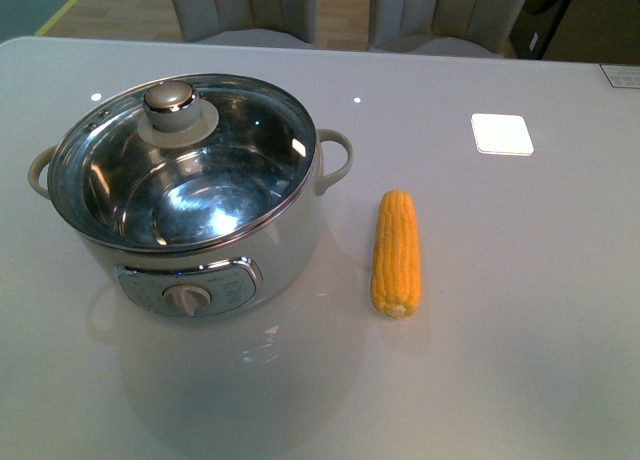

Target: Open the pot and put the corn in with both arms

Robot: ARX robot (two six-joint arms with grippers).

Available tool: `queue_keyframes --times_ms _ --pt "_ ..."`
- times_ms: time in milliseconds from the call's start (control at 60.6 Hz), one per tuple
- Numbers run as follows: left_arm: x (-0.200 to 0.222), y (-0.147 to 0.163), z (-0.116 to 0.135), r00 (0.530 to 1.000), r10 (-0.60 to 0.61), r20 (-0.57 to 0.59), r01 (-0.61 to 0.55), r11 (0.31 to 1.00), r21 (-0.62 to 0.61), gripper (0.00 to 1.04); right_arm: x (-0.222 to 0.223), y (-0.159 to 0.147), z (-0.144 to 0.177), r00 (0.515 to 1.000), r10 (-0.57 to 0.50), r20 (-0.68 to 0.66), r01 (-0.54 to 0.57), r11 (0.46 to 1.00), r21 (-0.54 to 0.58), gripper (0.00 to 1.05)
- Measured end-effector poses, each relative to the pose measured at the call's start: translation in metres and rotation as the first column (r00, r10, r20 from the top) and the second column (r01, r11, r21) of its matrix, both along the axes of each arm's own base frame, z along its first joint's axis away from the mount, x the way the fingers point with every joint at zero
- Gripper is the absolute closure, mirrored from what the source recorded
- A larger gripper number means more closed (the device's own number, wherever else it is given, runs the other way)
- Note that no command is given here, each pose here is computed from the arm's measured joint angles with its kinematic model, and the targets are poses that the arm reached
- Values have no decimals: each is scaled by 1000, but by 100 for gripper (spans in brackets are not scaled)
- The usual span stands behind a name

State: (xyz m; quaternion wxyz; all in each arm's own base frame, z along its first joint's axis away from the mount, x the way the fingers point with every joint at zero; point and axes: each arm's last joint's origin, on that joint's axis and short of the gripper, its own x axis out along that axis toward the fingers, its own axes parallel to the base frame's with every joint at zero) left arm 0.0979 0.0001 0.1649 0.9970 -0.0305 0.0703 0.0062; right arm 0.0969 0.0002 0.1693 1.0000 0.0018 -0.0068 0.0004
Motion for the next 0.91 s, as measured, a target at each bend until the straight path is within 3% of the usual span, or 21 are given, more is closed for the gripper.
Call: queue_keyframes --times_ms 33,82,264,346,462,907 --pt "2 0 -2 996 -2 -85 0 1000 -30 7 0 0 0 1000 1 0 -1 1000 0 9" --pt "5 0 -2 993 -15 -116 10 999 -41 7 0 0 0 1000 0 0 0 1000 0 9" --pt "20 -1 17 989 -111 -92 106 992 -65 7 0 0 0 1000 0 0 0 1000 0 9" --pt "41 -5 22 972 -210 -105 205 977 -61 7 0 0 0 1000 0 0 0 1000 0 9" --pt "75 -16 13 920 -348 -179 350 937 -24 7 0 0 0 1000 0 0 0 1000 0 9" --pt "187 -47 -17 858 -431 -281 438 898 -38 7 0 0 0 1000 0 0 0 1000 0 9"
